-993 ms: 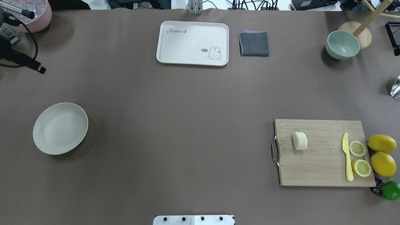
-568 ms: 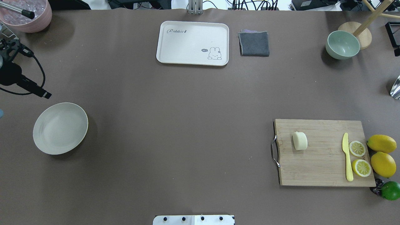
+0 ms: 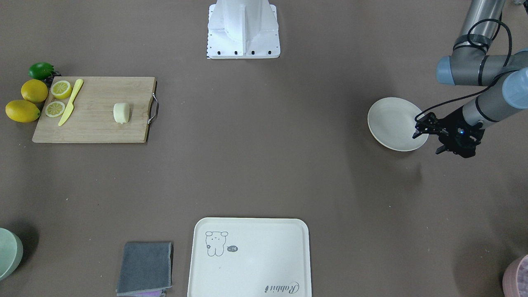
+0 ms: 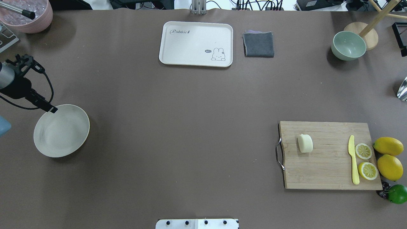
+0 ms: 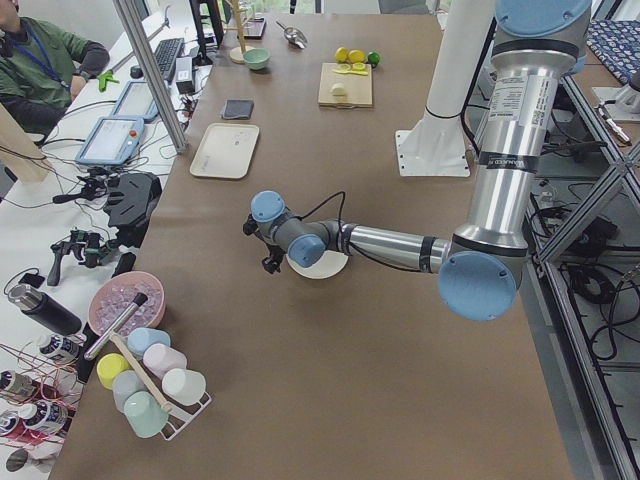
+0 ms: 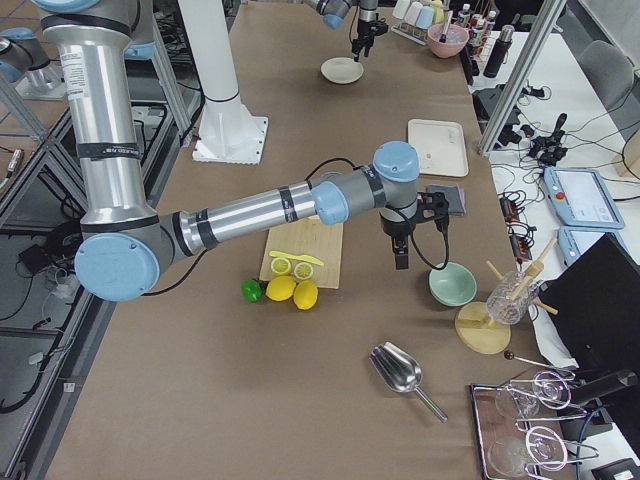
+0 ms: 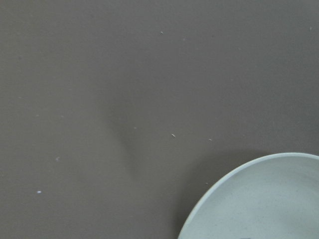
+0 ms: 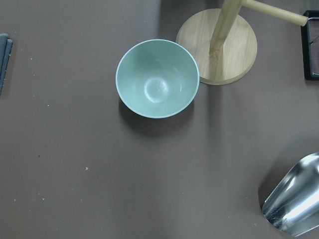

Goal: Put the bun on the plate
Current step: 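Lower the left gripper to the rim of the white plate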

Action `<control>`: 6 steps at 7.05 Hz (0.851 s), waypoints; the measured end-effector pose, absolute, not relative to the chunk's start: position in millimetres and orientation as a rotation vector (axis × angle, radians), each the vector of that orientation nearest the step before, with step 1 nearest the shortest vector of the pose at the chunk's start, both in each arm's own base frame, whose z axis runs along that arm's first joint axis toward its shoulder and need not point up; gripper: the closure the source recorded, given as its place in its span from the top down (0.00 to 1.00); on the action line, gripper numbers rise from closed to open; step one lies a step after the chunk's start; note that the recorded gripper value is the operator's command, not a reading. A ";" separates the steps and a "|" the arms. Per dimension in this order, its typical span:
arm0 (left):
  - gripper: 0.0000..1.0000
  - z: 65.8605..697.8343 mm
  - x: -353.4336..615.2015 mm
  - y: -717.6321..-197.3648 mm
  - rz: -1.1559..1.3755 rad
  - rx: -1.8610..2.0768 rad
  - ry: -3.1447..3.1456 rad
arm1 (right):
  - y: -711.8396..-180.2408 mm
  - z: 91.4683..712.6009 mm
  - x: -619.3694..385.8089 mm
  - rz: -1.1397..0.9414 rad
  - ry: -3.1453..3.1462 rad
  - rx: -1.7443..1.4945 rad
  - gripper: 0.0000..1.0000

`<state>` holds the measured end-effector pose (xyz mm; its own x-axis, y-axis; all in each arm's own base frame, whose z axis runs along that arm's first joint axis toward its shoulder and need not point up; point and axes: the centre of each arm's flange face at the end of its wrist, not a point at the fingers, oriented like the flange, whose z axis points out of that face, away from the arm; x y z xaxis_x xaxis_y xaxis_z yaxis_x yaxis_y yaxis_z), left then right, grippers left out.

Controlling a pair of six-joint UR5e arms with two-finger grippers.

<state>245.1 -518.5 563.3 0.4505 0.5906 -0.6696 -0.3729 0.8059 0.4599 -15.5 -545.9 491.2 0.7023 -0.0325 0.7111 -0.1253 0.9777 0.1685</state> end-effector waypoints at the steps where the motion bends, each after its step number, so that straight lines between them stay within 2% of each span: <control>1: 0.69 563.9 249.9 -516.0 0.613 0.257 0.929 | -546.7 489.7 -15.7 0.051 -0.793 0.213 1.00; 2: 0.67 566.0 252.0 -515.3 0.627 0.261 0.920 | -547.5 488.5 -15.8 0.050 -0.793 0.216 1.00; 3: 0.46 571.3 255.4 -515.3 0.654 0.272 0.900 | -547.7 487.9 -15.9 0.049 -0.794 0.217 1.00; 4: 0.03 576.1 260.2 -514.7 0.679 0.276 0.888 | -547.8 487.4 -16.2 0.048 -0.795 0.218 1.00; 6: 0.00 575.8 262.8 -512.7 0.696 0.280 0.890 | -547.9 486.5 -16.7 0.047 -0.795 0.219 1.00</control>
